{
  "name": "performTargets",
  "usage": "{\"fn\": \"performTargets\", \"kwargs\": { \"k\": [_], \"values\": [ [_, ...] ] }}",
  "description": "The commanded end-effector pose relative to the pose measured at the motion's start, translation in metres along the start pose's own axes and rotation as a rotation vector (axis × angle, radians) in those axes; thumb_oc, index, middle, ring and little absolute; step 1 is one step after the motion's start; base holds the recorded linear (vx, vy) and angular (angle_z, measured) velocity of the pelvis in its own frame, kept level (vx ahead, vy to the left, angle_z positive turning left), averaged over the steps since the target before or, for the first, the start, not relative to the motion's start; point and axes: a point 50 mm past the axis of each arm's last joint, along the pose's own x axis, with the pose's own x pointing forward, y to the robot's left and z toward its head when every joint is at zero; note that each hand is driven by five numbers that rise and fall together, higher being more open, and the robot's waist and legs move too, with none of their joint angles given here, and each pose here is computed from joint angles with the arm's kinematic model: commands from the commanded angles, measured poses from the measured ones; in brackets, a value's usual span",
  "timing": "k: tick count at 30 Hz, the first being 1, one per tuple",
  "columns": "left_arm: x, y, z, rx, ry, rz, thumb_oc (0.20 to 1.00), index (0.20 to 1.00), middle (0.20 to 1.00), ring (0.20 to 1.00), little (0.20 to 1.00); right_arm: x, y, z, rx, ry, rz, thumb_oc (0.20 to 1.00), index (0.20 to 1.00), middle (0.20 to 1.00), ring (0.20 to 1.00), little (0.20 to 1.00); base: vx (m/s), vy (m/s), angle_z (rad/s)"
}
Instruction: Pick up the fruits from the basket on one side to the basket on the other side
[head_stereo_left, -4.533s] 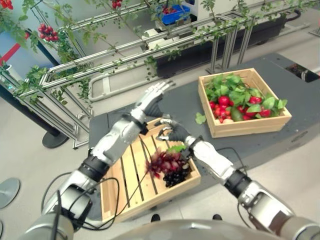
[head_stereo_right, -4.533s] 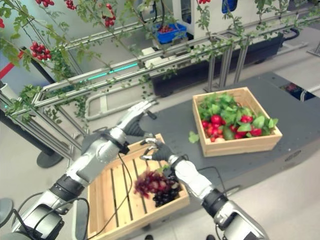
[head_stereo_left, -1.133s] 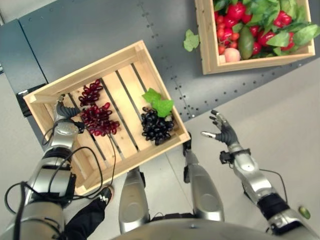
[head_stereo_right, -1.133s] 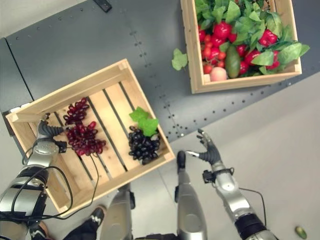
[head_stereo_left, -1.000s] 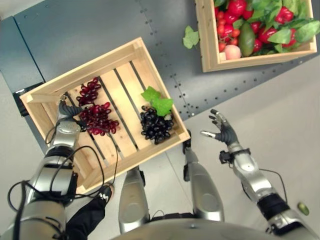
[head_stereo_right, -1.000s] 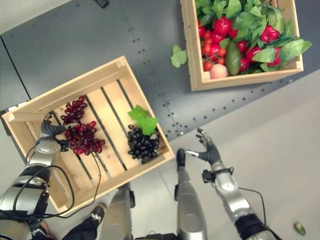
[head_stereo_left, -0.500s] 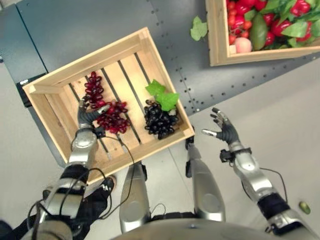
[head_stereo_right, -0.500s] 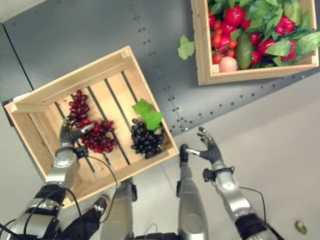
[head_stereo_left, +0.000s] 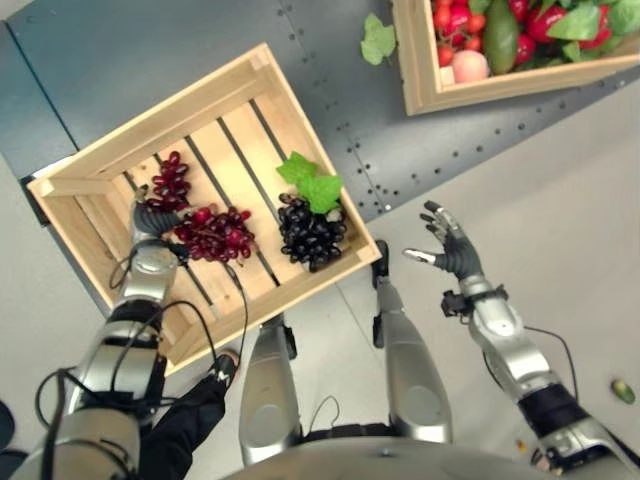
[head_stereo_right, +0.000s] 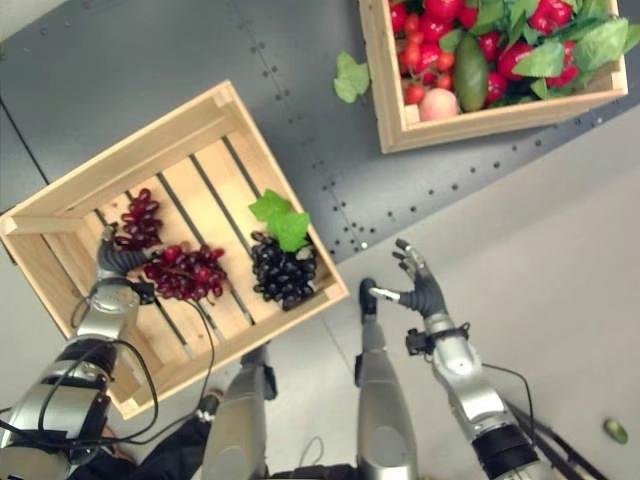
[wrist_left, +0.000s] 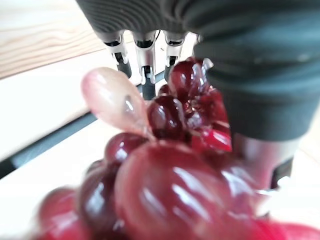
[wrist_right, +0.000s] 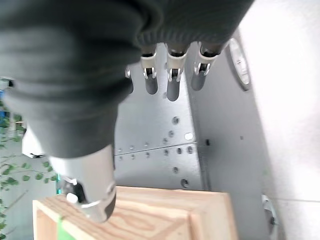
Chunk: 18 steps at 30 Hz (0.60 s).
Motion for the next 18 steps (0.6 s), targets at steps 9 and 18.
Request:
{"fn": "performTargets", "kwargs": {
  "k": [9, 18],
  "values": [
    [-0.006, -0.033, -0.003, -0.184, 0.145, -0.047, 1.000, 1.000, 1.000, 1.000, 1.000, -0.007, -0.005, 0.025, 0.051, -0.134, -0.023, 1.000, 1.000, 1.000, 1.000, 1.000, -0.01, 0.004, -0.05],
    [-0.014, -0.058, 0.004, -0.347, 0.185, -0.106, 1.000, 1.000, 1.000, 1.000, 1.000, -0.009, -0.008, 0.028, 0.058, -0.145, -0.049, 1.000, 1.000, 1.000, 1.000, 1.000, 0.00, -0.006, -0.04]
  ]
}}
